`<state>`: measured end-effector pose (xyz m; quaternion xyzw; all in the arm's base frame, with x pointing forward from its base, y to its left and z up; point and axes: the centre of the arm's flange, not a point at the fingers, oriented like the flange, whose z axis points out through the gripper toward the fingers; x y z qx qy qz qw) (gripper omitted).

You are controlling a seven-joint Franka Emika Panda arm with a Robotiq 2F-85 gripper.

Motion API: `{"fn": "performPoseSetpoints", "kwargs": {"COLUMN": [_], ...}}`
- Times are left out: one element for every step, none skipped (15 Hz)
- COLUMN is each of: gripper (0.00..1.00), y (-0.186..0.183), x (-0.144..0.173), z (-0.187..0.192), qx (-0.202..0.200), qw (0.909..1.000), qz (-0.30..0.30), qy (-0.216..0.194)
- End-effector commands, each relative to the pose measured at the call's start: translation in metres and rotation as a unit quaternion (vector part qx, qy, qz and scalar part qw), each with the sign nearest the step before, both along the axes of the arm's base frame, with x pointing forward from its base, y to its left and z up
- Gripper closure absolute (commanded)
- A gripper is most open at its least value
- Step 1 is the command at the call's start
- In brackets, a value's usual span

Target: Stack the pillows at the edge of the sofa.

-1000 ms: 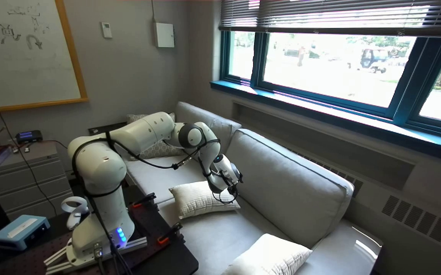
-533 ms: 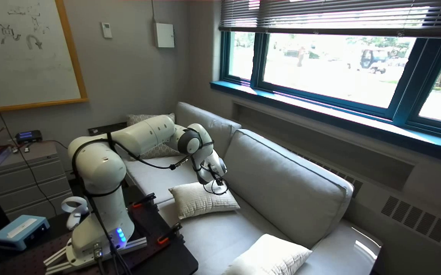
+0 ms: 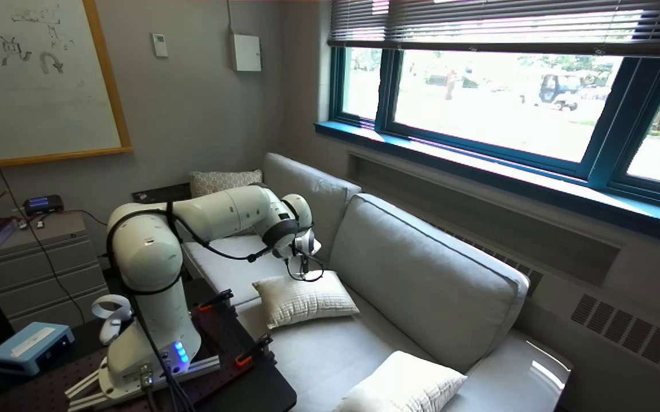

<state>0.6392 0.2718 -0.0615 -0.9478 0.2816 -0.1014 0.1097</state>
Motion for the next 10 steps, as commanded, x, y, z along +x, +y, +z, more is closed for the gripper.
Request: {"fn": "performPoseSetpoints", "kwargs": {"gripper": [0.00,0.00,0.00,0.00,0.00,0.00,0.00,0.00,0.00,0.00], "y": [0.011,0.013,0.014,0.014,0.013,0.010,0.006,0.000,-0.005,-0.012], "x": [0.066,0.065,0.065,0.066,0.067,0.070,0.074,0.076,0.078,0.079], "z": [-0.033,-0.033,-0.034,-0.034,-0.034,-0.033,-0.032,-0.032,-0.031,-0.032], "qx": [-0.032,-0.045,-0.056,-0.067,-0.077,-0.085,-0.095,-0.105,-0.117,-0.137], "qw": [0.9948,0.9915,0.9873,0.9822,0.9763,0.9697,0.9624,0.9551,0.9472,0.9374], "qz": [0.066,0.080,0.094,0.106,0.115,0.124,0.131,0.134,0.137,0.140], "qy": [0.071,0.091,0.116,0.140,0.166,0.193,0.218,0.242,0.265,0.288]}}
